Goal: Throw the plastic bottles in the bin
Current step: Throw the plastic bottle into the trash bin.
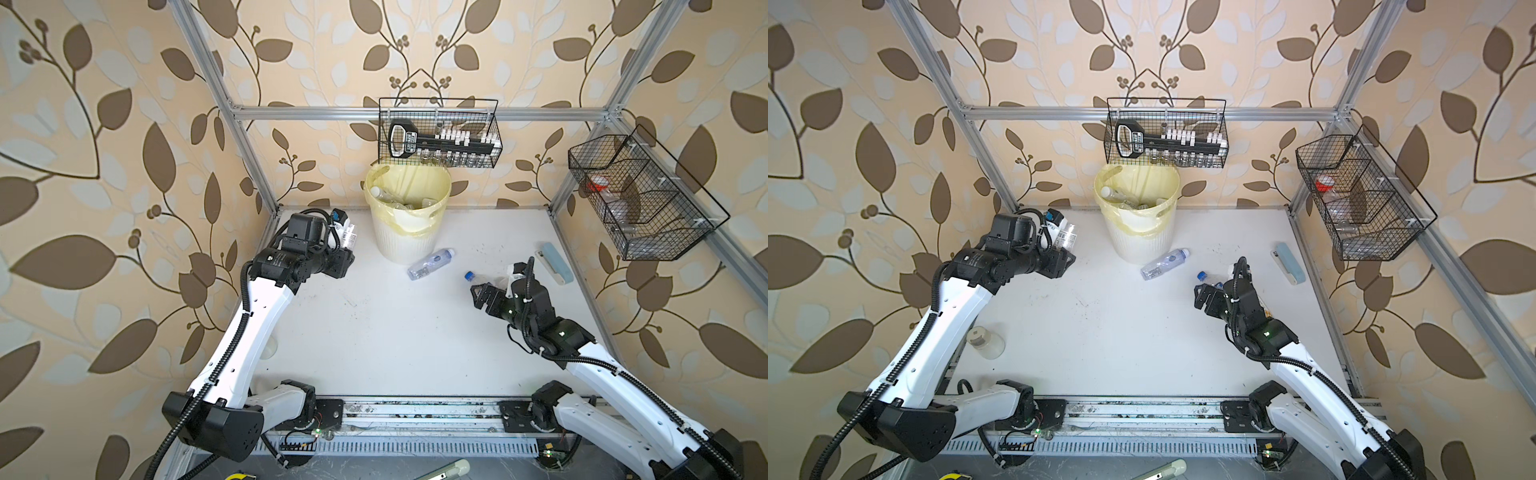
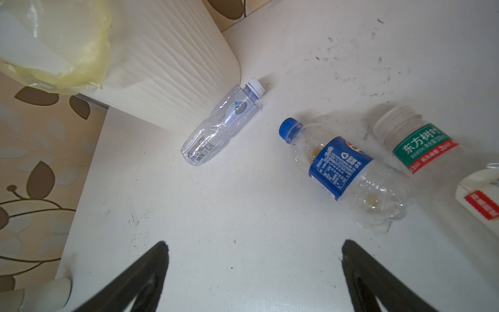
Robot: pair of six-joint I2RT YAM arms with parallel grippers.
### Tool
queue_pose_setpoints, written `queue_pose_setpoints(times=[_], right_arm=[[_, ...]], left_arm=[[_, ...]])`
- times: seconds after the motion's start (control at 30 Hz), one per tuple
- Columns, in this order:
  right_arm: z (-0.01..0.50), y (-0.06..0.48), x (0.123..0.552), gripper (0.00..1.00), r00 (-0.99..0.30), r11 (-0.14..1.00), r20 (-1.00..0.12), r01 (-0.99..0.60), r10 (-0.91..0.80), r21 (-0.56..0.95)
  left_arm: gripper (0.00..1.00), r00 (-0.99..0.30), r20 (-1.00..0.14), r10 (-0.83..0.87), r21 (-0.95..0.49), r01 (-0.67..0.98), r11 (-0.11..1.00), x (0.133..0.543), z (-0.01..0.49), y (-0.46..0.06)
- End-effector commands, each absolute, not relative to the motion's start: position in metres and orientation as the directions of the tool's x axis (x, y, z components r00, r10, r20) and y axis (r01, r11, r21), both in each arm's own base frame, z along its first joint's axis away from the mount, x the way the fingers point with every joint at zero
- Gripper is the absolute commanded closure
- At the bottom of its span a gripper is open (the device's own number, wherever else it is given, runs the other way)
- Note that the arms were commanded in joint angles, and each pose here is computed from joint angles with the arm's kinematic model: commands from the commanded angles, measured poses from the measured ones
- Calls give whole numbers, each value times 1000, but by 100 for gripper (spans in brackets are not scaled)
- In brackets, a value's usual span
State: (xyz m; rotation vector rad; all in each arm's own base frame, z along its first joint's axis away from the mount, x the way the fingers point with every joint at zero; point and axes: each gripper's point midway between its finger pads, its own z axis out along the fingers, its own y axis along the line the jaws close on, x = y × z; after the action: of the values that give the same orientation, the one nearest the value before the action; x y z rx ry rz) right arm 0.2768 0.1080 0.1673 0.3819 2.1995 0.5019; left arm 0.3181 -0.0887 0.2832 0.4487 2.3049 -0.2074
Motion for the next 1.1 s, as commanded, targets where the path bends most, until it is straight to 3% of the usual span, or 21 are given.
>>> queue_pose_setpoints(times=[0.0, 0.2, 0.37, 0.57, 0.67, 0.77, 0.9, 1.07], right_arm=[[162, 109, 277, 0, -617, 868, -652, 107, 441, 486], [165, 109, 280, 0, -612, 870, -658, 107, 439, 481], [164, 110, 280, 0, -613, 868, -654, 109, 443, 485], [162, 108, 281, 0, -608, 869, -656, 120, 446, 479], [163, 108, 283, 0, -608, 871, -658, 121, 445, 477], [166, 107, 283, 0, -607, 873, -660, 125, 443, 471], [174, 103, 282, 0, -591, 876, -674, 123, 443, 467], [181, 100, 283, 0, -567, 876, -690, 127, 449, 466]], left_arm=[[41, -610, -758, 229, -51, 405, 913, 310, 300, -92], [41, -588, -782, 206, -65, 406, 912, 321, 320, -96], [40, -515, -848, 128, -124, 426, 896, 350, 366, -112], [39, -475, -879, -41, -272, 429, 861, 438, 422, -144], [28, -456, -885, -91, -313, 441, 841, 485, 449, -167], [1, -406, -910, -83, -276, 445, 852, 517, 452, -187], [1, -322, -943, -83, -227, 443, 867, 514, 470, -191], [1, -197, -974, -107, -187, 448, 875, 482, 525, -177]])
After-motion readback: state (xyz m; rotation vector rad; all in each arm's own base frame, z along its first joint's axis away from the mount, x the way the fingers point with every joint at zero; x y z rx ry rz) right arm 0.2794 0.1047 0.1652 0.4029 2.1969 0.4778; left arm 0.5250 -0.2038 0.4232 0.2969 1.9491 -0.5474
